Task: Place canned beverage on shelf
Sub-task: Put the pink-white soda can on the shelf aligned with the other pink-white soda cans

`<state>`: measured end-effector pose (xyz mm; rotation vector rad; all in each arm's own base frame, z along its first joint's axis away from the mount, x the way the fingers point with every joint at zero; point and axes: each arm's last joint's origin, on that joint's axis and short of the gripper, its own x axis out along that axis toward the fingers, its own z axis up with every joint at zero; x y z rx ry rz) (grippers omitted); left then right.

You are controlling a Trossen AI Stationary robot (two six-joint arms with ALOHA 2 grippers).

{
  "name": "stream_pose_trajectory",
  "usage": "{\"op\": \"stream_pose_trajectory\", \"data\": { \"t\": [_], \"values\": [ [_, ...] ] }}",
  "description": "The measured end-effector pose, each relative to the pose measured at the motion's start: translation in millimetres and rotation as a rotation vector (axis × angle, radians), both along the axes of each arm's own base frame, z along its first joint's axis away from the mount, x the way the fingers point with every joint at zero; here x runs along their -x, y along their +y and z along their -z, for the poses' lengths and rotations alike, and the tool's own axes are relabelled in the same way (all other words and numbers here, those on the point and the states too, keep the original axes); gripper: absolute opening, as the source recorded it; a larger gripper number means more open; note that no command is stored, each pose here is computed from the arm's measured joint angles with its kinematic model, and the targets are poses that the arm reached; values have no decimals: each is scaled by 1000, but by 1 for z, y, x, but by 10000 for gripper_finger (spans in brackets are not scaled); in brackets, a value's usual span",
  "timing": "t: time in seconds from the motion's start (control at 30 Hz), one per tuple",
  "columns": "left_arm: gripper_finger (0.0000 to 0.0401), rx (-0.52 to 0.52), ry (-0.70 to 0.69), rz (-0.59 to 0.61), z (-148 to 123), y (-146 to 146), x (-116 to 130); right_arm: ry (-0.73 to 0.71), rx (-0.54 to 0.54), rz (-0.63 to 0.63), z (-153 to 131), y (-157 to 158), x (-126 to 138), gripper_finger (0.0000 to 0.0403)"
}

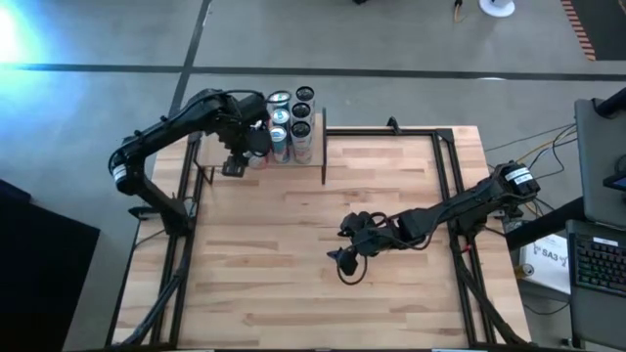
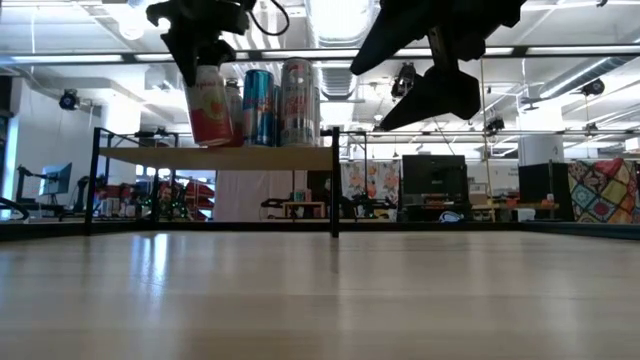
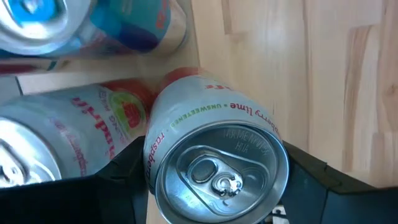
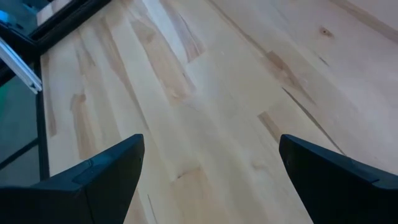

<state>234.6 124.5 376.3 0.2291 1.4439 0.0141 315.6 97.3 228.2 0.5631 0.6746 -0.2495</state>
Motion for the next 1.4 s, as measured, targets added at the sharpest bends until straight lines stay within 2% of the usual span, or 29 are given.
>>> {"op": "stream_pose_trajectory", "data": {
  "t": [0.27, 0.47, 0.73, 1.07, 1.4],
  "values": [
    [214, -4, 14, 11, 2, 8, -4, 19, -4, -19, 1, 0, 1, 363],
    [214, -56, -8, -38, -6, 21, 2, 26, 7, -26, -1, -1, 4, 364],
    [214, -14, -23, -39, -7, 21, 3, 27, 12, -30, -1, -1, 4, 364],
    [216, -9, -24, -59, -7, 21, 4, 27, 12, -30, -1, -1, 4, 364],
    [268, 0, -20, -85, -4, 23, 2, 27, 14, -32, -1, -1, 4, 364]
  ]
}}
